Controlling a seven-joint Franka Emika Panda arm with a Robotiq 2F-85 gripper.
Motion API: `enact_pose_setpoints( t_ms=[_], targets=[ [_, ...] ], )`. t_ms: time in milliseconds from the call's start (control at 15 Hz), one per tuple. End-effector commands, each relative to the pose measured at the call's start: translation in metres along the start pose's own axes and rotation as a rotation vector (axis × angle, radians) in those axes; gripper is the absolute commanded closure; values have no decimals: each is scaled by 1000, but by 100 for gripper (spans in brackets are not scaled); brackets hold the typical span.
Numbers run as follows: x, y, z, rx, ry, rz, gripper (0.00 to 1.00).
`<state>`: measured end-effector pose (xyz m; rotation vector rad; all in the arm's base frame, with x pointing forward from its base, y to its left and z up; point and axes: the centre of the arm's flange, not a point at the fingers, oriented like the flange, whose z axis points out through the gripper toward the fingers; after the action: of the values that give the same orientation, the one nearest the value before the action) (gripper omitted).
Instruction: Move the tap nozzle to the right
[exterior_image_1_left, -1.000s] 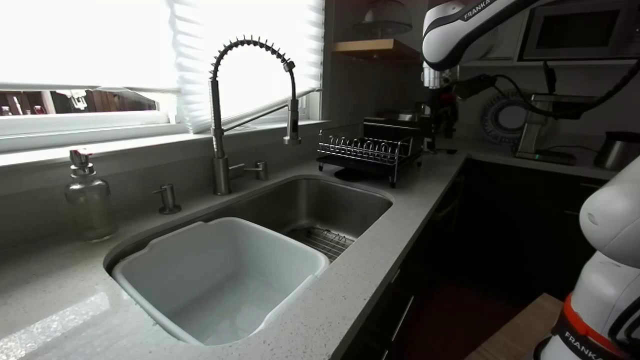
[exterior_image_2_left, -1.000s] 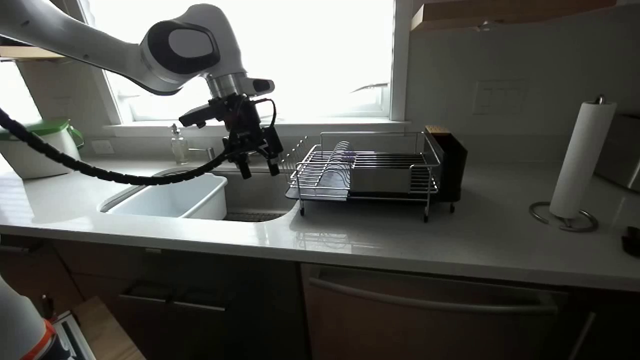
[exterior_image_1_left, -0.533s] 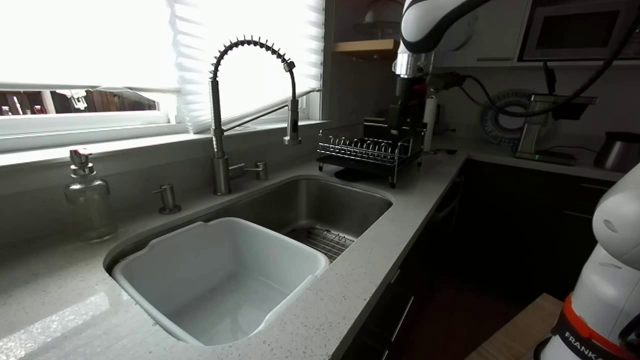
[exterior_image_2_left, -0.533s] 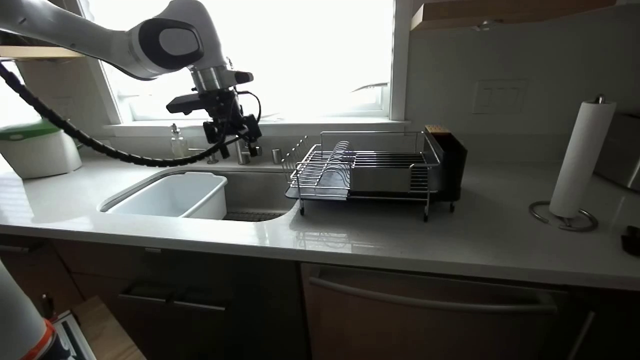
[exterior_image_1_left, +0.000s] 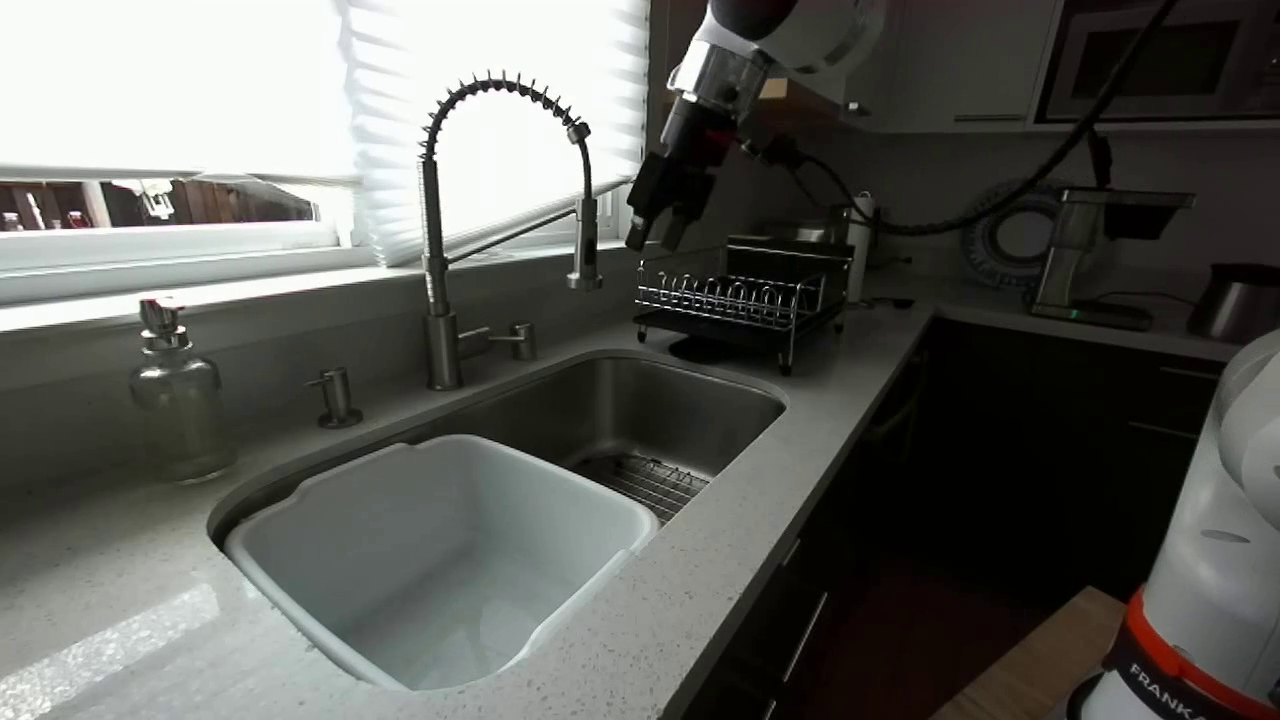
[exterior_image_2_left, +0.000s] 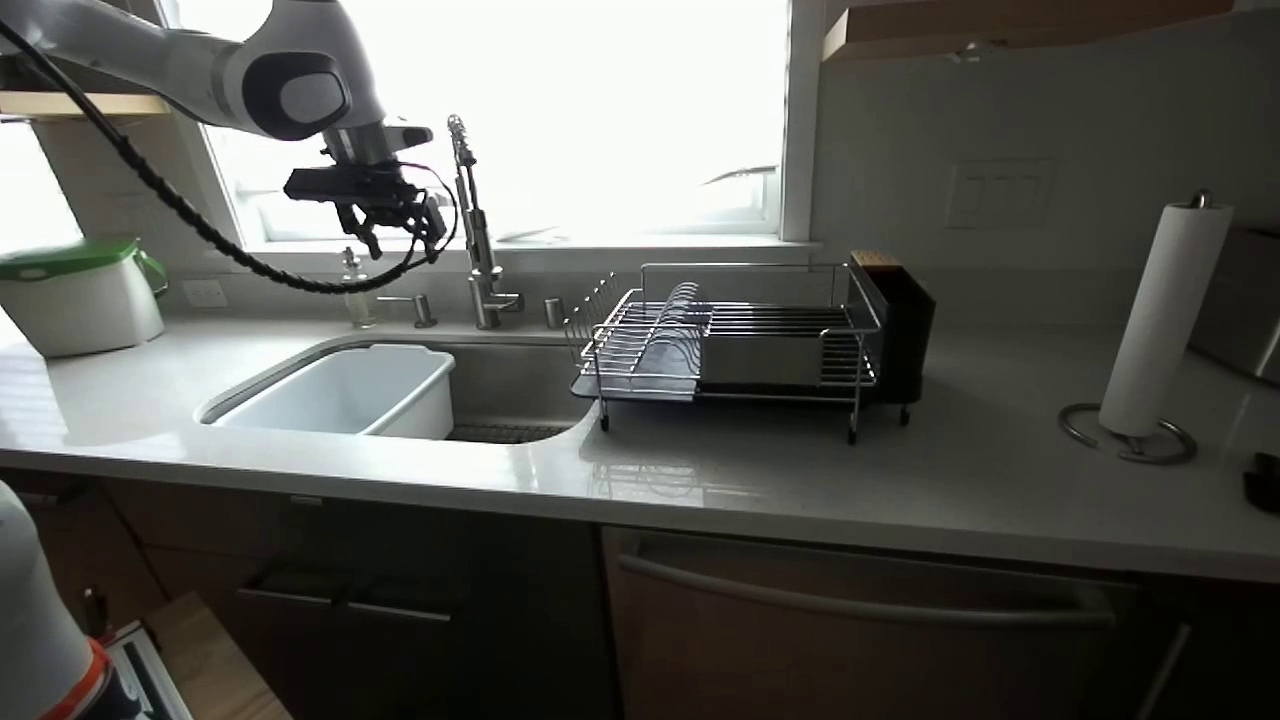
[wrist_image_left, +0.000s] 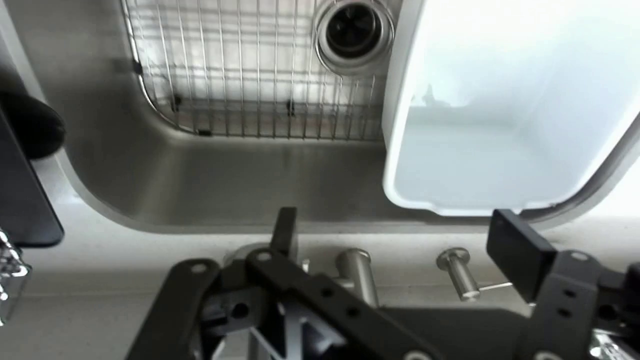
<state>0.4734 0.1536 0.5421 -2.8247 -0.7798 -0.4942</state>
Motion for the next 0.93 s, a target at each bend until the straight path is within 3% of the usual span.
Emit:
enact_pose_setpoints(
  t_ms=[0, 533, 600, 867],
  targets=[
    [28, -1, 27, 38, 127, -69, 34],
    [53, 12, 49, 22, 279, -183, 96],
    [55, 14, 50, 10, 292, -193, 100],
    [60, 23, 53, -36, 333, -214, 100]
  ],
)
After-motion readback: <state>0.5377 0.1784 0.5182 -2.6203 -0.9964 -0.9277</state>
